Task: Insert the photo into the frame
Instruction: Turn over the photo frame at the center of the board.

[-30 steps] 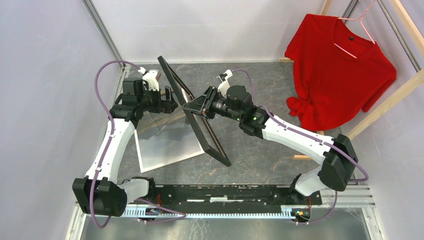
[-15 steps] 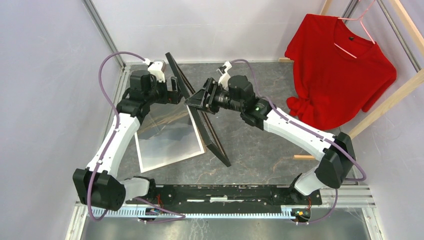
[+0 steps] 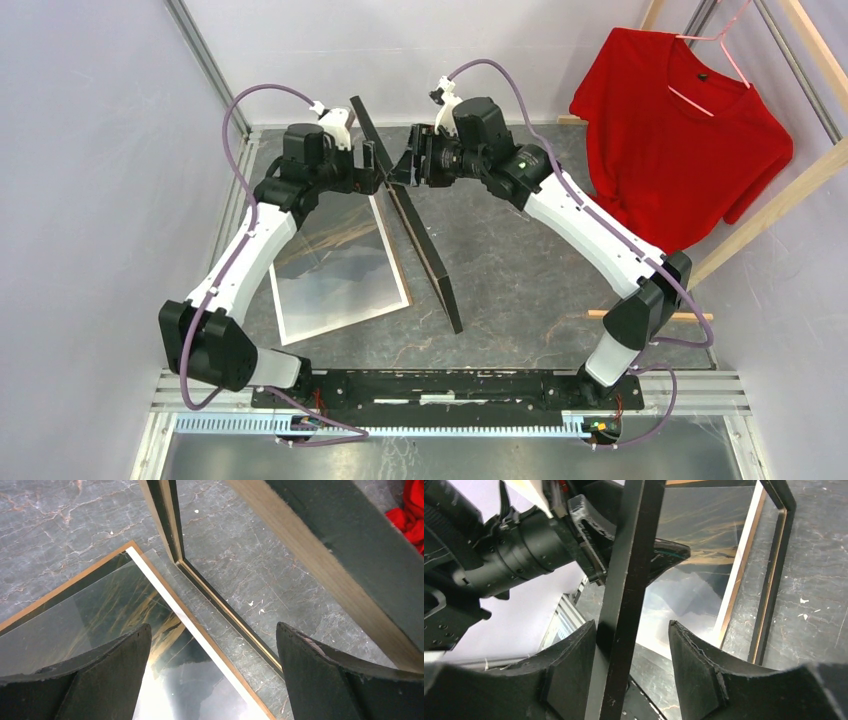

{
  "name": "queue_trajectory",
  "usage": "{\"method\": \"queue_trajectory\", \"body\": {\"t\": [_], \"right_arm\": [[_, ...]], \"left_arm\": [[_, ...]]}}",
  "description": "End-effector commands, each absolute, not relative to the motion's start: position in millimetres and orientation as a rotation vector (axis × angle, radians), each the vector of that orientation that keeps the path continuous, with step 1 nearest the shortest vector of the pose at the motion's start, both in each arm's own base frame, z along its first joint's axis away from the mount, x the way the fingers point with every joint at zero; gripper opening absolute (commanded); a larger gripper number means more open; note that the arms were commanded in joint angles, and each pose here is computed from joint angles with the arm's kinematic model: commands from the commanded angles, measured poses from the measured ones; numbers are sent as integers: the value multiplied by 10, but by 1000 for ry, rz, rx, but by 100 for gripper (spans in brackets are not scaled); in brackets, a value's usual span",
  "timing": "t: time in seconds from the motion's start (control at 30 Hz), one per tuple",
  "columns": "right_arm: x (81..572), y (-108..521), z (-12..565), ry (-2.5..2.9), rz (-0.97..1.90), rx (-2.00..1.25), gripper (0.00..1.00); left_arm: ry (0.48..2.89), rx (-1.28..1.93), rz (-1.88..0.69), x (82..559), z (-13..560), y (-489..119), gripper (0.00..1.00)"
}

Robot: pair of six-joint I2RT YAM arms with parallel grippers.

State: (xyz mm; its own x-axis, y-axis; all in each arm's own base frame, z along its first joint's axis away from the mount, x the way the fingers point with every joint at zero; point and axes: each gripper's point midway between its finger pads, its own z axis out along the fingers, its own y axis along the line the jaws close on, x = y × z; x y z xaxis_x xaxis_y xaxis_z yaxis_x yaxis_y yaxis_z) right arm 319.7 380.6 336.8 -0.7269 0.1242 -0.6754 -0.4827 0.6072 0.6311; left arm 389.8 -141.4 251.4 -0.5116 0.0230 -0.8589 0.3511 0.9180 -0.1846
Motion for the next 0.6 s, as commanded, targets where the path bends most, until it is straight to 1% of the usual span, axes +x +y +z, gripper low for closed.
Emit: {"method": "queue_trajectory", "body": {"t": [0.0,0.2,0.4,0.47,0.57], "right_arm": [[3321,3584,3228,2172,943,-382,58],[3444,3373,3294,2149,862,-400,54],[3530,3132,3250,2172,811,-409,54],[3583,2991,3209,2186,764,-385,51],[3662,2722,3128,2190,639,-337,41]], "left_arm": [[2001,300,-405,4058,2718,-1498,100],[2015,358,-410,4170,2675,-1655,100],[2034,411,-407,4251,2623,-1808,100],[2040,431,-400,4253,2588,-1826,100],[2075,438,-363,4229,2460,-1768,100]]}}
